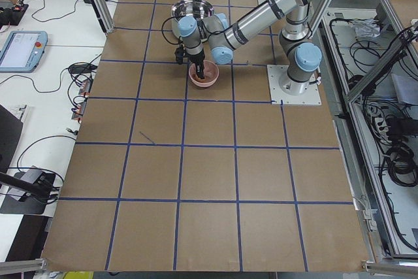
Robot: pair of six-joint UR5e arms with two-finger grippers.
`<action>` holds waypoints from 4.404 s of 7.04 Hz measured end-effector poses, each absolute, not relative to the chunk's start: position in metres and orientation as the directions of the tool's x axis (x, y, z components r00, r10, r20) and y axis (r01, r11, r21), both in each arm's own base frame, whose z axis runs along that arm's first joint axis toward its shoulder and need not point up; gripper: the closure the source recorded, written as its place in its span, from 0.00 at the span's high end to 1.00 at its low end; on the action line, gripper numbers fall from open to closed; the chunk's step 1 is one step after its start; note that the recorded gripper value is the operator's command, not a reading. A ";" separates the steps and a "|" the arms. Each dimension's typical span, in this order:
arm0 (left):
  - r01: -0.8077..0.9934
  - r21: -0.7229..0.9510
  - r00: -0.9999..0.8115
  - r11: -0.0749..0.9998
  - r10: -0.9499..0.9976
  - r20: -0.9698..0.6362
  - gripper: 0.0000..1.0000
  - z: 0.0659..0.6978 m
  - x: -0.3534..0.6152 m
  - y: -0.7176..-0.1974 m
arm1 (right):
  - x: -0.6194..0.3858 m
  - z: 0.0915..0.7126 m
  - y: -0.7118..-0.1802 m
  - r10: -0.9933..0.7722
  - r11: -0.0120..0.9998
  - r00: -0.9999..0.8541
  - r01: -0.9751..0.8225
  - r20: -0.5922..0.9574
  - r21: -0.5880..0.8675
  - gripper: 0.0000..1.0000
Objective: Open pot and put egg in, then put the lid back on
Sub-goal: 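Close the left gripper on the egg and lift it from the bowl, then carry the egg with the left gripper over the open pot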
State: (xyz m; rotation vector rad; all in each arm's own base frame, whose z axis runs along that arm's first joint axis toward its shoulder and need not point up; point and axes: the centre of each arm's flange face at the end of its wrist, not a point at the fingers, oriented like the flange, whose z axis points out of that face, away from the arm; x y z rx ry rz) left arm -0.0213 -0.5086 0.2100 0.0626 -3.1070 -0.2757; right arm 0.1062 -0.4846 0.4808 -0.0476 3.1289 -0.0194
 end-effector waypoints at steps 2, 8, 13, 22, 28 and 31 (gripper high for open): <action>-0.038 0.157 -0.999 0.987 -0.040 0.014 0.69 0.210 -0.020 -0.510 | 0.106 0.481 -0.485 -0.030 0.999 -0.999 -0.030 -0.011 -0.013 0.33; -0.032 0.170 -0.999 0.985 -0.035 0.013 0.67 0.201 -0.018 -0.517 | 0.107 0.480 -0.484 -0.032 0.999 -0.999 -0.032 -0.012 -0.011 0.33; -0.031 0.195 -0.999 0.980 -0.035 0.018 0.35 0.187 -0.017 -0.519 | 0.107 0.480 -0.484 -0.032 0.999 -0.999 -0.032 -0.013 -0.011 0.33; -0.025 0.165 -1.000 0.986 -0.028 0.014 0.21 0.204 -0.018 -0.521 | 0.107 0.479 -0.484 -0.032 0.999 -0.999 -0.032 -0.013 -0.010 0.33; -0.018 0.148 -1.000 0.989 -0.017 -0.004 0.18 0.330 -0.072 -0.510 | 0.107 0.479 -0.484 -0.033 0.999 -0.999 -0.033 -0.011 -0.009 0.33; -0.061 0.079 -0.998 0.995 -0.059 -0.035 0.10 0.358 -0.208 -0.509 | 0.105 0.479 -0.485 -0.043 0.999 -0.999 -0.043 -0.011 -0.007 0.33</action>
